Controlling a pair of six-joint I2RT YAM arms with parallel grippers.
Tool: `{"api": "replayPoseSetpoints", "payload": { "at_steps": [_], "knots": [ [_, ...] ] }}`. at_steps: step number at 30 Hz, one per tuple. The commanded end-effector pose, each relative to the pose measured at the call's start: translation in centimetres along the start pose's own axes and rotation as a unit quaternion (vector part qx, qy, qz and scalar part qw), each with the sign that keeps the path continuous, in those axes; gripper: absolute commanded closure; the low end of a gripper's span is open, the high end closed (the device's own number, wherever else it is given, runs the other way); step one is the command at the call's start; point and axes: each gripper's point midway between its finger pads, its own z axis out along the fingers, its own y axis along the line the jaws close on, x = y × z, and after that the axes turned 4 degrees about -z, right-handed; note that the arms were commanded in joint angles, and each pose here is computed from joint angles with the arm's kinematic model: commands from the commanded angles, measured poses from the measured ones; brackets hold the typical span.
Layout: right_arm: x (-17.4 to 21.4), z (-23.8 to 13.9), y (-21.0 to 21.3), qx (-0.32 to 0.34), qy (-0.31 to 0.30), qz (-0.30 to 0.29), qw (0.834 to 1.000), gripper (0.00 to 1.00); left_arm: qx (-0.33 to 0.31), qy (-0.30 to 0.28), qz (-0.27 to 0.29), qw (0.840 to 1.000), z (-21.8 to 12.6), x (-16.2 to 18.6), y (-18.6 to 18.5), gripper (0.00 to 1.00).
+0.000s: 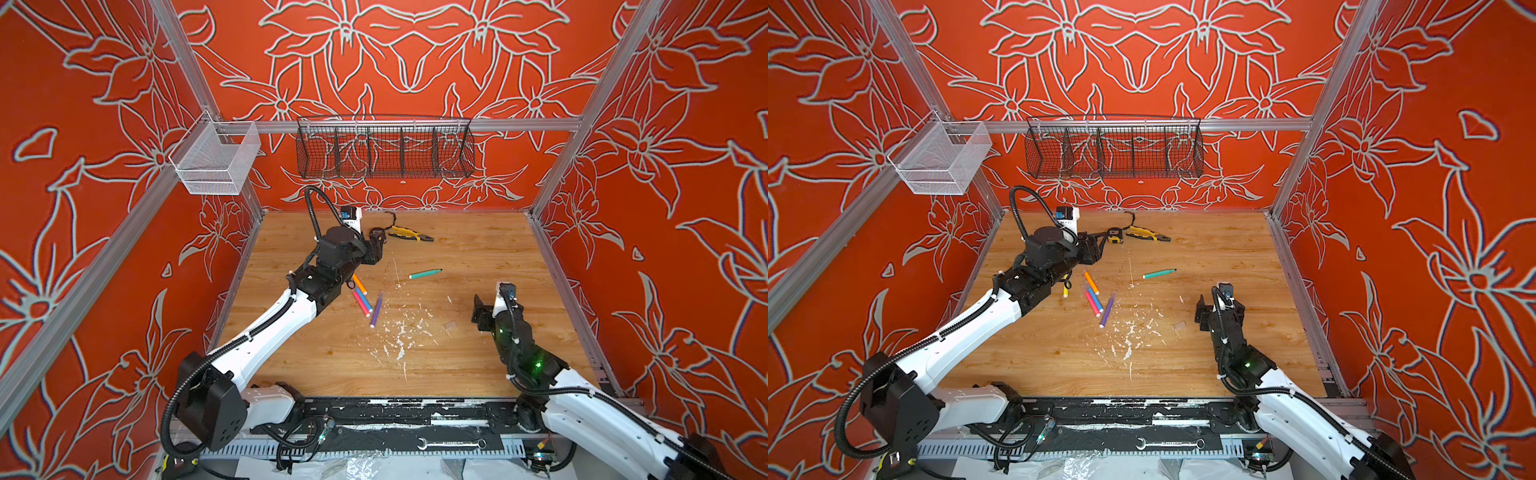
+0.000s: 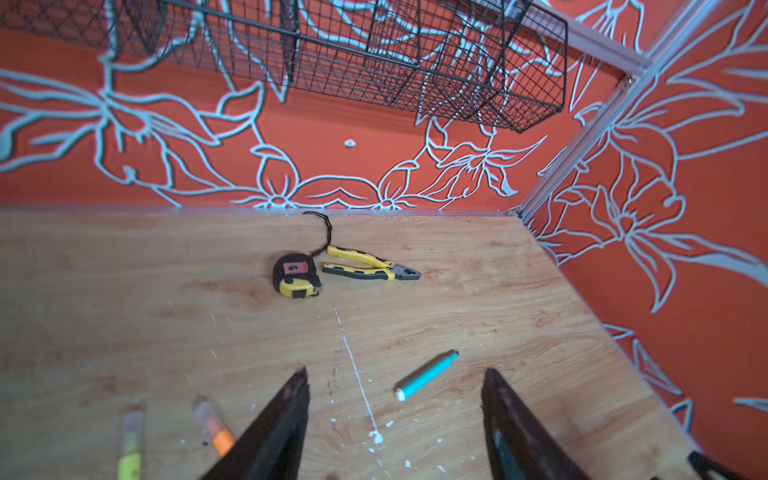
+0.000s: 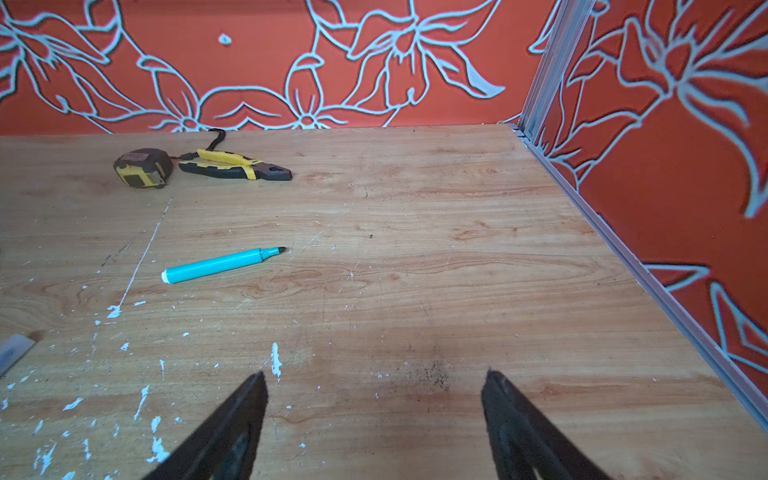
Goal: Insert the pens into the pen caps
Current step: 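Move the left gripper toward the teal marker farther from the robot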
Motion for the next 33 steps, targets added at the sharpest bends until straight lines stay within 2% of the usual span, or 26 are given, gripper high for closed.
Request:
{"api": "replayPoseSetpoints", "payload": {
  "at_steps": [1, 4, 9, 11, 17, 25, 30, 33],
  "knots": [
    [-0.1, -0.1, -0.3, 0.005, -0.006, 0.016, 1.0, 0.17, 0.011, 0.049, 0.052, 0.997, 2.0, 1.9, -0.3, 0.34],
    [-0.2, -0.3, -0.6, 0.009, -0.012, 0.023, 1.0, 0.17, 0.027, 0.124, 0.071, 0.989, 4.6, 4.3, -1.0, 0.34],
    [-0.1, -0.5, -0.4, -0.002, -0.014, 0.022, 1.0, 0.18, 0.018, 0.254, 0.078, 0.964, 9.6, 8.3, -1.0, 0.44],
    [-0.2, -0.5, -0.4, -0.003, -0.014, 0.022, 1.0, 0.18, 0.025, 0.288, 0.084, 0.954, 11.2, 9.8, -1.4, 0.46],
    [-0.1, -0.5, -0.3, -0.004, -0.012, 0.021, 1.0, 0.17, 0.038, 0.337, 0.141, 0.93, 14.9, 14.0, -3.0, 0.48],
    [-0.1, -0.3, -0.3, 0.0, -0.009, 0.02, 1.0, 0.18, 0.022, 0.354, 0.273, 0.894, 16.3, 18.2, -3.5, 0.48],
    [0.0, -0.1, -0.2, 0.002, -0.005, 0.018, 1.0, 0.18, 0.039, 0.379, 0.286, 0.879, 16.1, 19.9, -4.1, 0.45],
    [0.1, 0.0, -0.1, 0.0, -0.002, 0.015, 1.0, 0.18, 0.027, 0.392, 0.288, 0.873, 16.7, 20.5, -3.7, 0.46]
  ]
}}
